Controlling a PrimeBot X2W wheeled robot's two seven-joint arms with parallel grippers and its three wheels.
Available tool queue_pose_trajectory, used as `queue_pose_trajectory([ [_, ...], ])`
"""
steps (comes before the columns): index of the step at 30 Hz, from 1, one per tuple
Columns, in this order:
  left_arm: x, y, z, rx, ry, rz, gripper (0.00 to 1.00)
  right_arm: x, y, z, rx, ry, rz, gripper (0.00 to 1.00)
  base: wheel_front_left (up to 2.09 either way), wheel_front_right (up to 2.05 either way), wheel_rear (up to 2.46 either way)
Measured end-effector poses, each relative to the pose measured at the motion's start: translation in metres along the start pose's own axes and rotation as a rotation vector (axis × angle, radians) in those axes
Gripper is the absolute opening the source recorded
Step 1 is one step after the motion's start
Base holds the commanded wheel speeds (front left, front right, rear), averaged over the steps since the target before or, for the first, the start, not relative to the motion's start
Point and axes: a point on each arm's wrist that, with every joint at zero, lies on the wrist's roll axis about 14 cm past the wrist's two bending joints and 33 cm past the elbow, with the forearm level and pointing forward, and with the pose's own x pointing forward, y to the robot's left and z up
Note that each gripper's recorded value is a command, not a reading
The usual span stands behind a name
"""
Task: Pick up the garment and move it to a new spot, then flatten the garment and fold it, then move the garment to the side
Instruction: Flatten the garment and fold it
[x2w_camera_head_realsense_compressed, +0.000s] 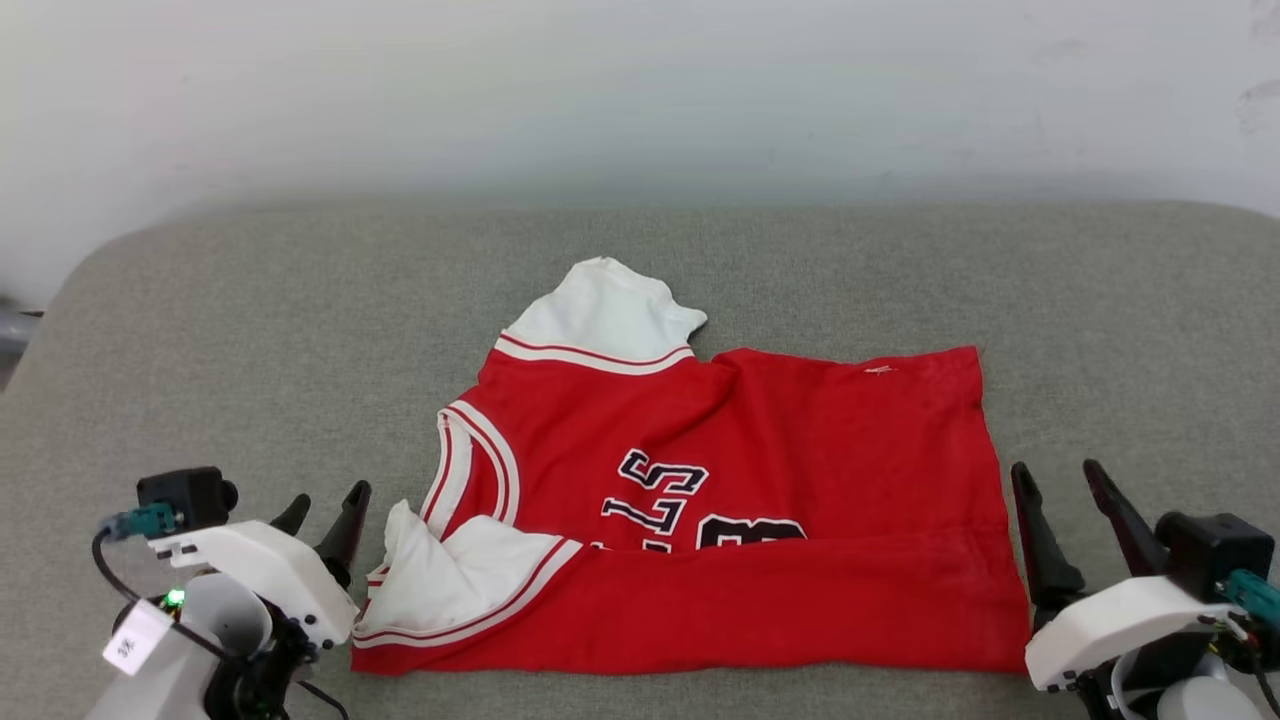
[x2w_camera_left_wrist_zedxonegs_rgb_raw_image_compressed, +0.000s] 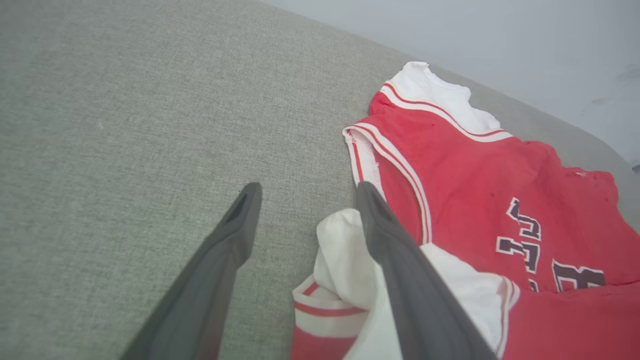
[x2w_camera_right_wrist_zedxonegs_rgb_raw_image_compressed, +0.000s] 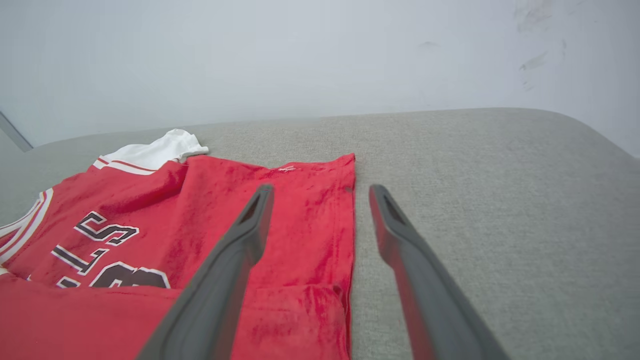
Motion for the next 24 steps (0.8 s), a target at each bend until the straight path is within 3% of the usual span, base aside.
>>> queue_pose_trajectory([
  [11, -0.032, -0.020, -0.006, 0.030, 0.327, -0.092, 1.00, -0.024, 0.003, 0.022, -0.007, -0.071, -0.022, 1.00, 0.00, 0.00, 0.00],
  [24, -0.033, -0.007, -0.069, 0.038, 0.668, 0.032, 1.00, -0.018, 0.000, 0.003, 0.024, 0.008, -0.049, 1.00, 0.00, 0.00, 0.00],
])
